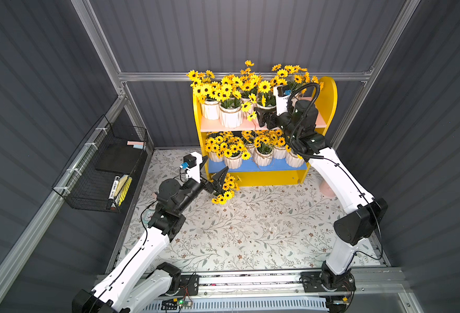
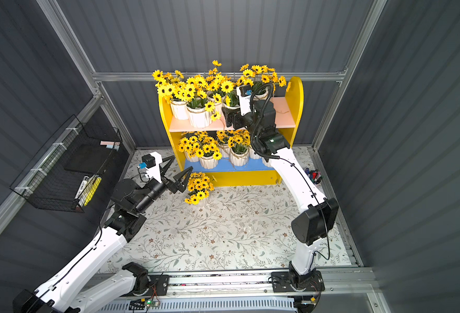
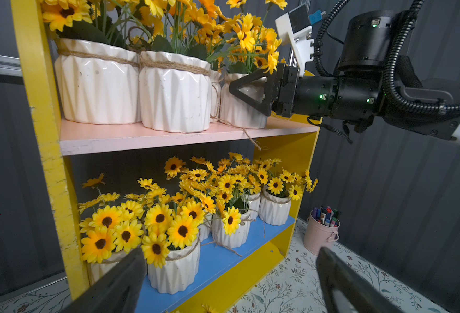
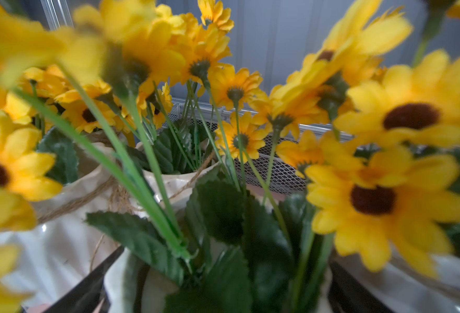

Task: Take the sunflower pots off the shelves
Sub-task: Pick up the sunflower pot from the shelf.

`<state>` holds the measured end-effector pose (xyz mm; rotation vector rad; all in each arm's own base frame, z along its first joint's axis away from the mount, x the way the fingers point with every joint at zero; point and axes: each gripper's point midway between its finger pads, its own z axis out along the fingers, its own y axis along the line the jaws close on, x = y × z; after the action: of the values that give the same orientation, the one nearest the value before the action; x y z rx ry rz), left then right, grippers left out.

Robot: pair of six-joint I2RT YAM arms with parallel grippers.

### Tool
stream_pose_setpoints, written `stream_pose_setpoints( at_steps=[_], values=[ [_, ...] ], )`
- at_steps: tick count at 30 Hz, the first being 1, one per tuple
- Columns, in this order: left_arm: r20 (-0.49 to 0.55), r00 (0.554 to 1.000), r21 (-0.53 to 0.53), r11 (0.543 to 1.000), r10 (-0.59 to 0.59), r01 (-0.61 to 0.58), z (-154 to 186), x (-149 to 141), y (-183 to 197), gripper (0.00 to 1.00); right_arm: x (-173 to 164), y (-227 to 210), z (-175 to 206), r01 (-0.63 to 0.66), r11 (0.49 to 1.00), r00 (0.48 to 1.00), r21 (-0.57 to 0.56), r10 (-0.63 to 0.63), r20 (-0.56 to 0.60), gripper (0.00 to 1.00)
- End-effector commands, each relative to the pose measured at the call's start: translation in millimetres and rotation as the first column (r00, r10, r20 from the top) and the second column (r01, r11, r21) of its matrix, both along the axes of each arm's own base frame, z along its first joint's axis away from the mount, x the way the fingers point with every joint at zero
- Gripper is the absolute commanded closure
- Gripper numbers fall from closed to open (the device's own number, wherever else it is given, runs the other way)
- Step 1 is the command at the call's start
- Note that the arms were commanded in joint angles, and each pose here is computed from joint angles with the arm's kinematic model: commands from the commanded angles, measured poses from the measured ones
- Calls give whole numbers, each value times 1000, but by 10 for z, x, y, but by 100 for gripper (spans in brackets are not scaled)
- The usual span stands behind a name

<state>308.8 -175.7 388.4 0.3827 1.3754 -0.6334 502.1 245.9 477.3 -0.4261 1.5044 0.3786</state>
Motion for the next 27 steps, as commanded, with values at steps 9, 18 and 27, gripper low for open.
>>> stream_pose_setpoints(
  at_steps=[9, 18, 27],
  values=[
    [16, 1000, 17, 1000, -3, 3, -11, -23, 12, 1, -166, -70, 186, -6, 1000, 997, -11, 6, 77, 100],
    [7, 999, 25, 999, -36, 36, -42, -16, -50, 1, -347, -161, 381, 2, 1000, 992, -6, -1, 124, 100],
    [-4, 999, 31, 998, -54, 54, -81, 8, -91, 1, -450, -268, 525, 34, 999, 983, -3, -33, 178, 100]
  ],
)
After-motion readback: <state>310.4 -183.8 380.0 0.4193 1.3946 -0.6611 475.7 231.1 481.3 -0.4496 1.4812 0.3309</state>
